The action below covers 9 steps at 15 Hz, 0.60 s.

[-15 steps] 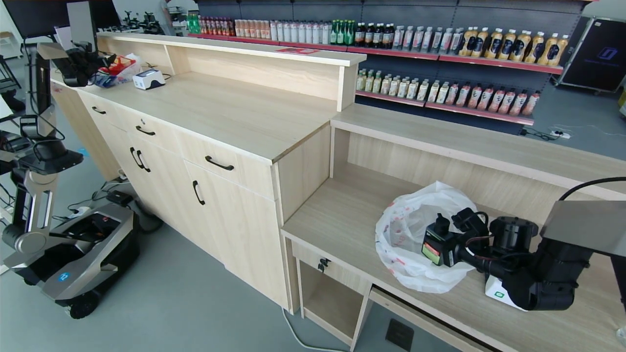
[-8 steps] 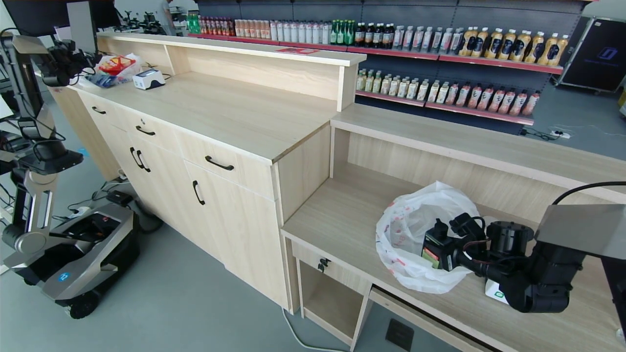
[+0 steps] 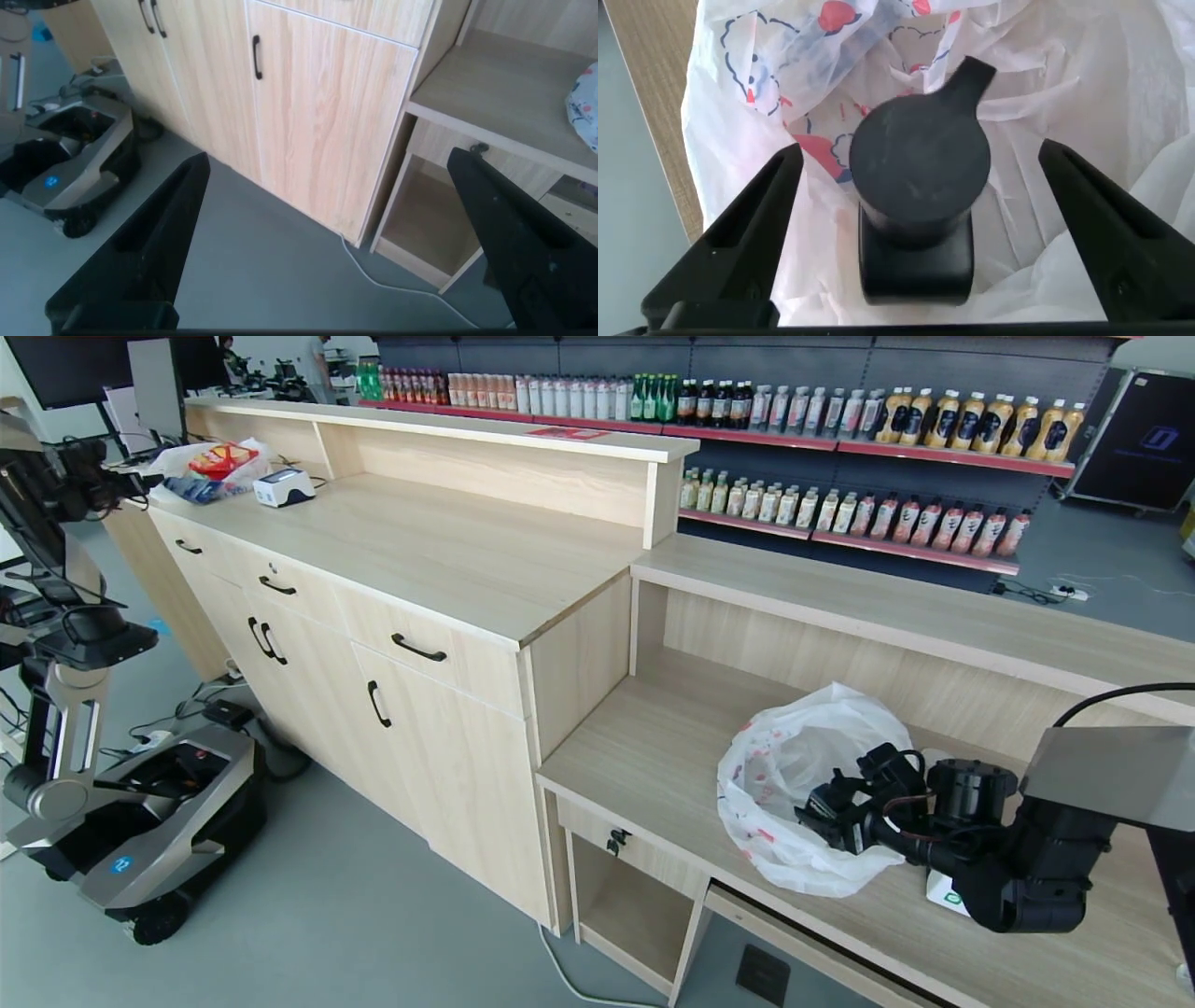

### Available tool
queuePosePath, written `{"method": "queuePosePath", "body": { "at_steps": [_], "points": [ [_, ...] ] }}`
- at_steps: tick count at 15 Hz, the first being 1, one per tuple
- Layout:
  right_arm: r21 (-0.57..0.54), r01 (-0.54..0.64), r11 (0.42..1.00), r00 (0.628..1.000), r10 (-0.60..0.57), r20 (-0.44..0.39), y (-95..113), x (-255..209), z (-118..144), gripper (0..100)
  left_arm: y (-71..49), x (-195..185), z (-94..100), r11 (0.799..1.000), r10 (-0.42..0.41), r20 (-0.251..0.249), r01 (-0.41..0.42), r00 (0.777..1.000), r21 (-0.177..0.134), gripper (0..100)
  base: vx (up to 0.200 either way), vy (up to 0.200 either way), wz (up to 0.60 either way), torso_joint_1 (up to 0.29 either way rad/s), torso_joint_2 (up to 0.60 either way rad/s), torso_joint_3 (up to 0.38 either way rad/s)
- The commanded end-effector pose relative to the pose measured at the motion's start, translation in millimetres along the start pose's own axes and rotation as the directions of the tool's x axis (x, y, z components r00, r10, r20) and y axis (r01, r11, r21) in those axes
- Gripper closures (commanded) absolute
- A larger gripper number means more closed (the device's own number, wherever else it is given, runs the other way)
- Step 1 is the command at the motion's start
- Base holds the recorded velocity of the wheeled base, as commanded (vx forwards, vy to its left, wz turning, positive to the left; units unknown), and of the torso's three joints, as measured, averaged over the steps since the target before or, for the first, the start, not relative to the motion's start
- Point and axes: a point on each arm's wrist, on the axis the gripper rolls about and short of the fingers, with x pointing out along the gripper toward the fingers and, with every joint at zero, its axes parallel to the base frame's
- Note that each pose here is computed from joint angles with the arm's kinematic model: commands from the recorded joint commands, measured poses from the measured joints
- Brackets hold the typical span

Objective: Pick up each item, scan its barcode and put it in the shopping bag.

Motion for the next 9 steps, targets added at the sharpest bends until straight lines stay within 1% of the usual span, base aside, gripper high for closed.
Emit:
{"method": "queuePosePath", "body": {
  "at_steps": [1, 2, 3, 4, 5, 6, 7, 8, 9],
  "points": [
    [-0.016, 0.009, 1.0, 0.999, -0.009, 0.034, -1.8, -5.3, 16.8, 0, 0.0, 0.0, 0.0, 1.0, 0.002, 0.0, -0.002, 1.0, 0.0, 0, 0.0, 0.0, 0.0, 0.0, 0.0, 0.0],
    [-0.047, 0.017, 0.999, 0.996, -0.013, 0.091, -3.3, -15.6, 54.2, 0, 0.0, 0.0, 0.0, 1.0, 0.0, 0.0, 0.0, 1.0, 0.0, 0, 0.0, 0.0, 0.0, 0.0, 0.0, 0.0],
    [-0.077, 0.027, 0.997, 0.991, -0.016, 0.136, -2.5, -29.2, 85.4, 0, 0.0, 0.0, 0.0, 1.0, 0.0, 0.0, 0.0, 1.0, 0.0, 0, 0.0, 0.0, 0.0, 0.0, 0.0, 0.0],
    [-0.112, 0.053, 0.992, 0.982, -0.031, 0.184, 0.2, -53.5, 119.2, 0, 0.0, 0.0, 0.0, 1.0, -0.001, 0.0, 0.001, 1.0, 0.0, 0, 0.0, 0.0, 0.0, 0.0, 0.0, 0.0],
    [-0.158, 0.072, 0.985, 0.98, -0.041, 0.196, 5.7, -83.1, 137.7, 0, 0.0, 0.0, 0.0, 1.0, -0.001, 0.0, 0.001, 1.0, 0.0, 0, 0.0, 0.0, 0.0, 0.0, 0.0, 0.0],
    [-0.23, 0.111, 0.967, 0.979, -0.067, 0.19, 10.6, -121.3, 146.4, 0, 0.0, 0.0, 0.0, 1.0, 0.0, 0.0, 0.0, 1.0, 0.0, 0, 0.0, 0.0, 0.0, 0.0, 0.0, 0.0],
    [-0.306, 0.168, 0.937, 0.978, -0.119, 0.172, 10.1, -155.4, 144.9, 0, 0.0, 0.0, 0.0, 1.0, 0.0, 0.0, 0.0, 1.0, 0.0, 0, 0.0, 0.0, -0.6, 0.002, 0.0, 0.002],
    [-0.332, 0.192, 0.923, 0.974, -0.139, 0.177, 13.4, -178.7, 147.6, 0, 0.0, 0.0, 0.0, 1.0, -0.001, 0.0, 0.001, 1.0, 0.0, 0, 0.0, 0.0, -0.6, -0.002, 0.0, 0.002],
    [-0.334, 0.204, 0.92, 0.967, -0.137, 0.213, 13.8, -201.9, 160.0, 0, 0.0, 0.0, 0.0, 1.0, 0.0, 0.0, 0.0, 1.0, 0.0, 0, 0.0, 0.0, -0.6, 0.002, 0.0, 0.007]
  ]
}}
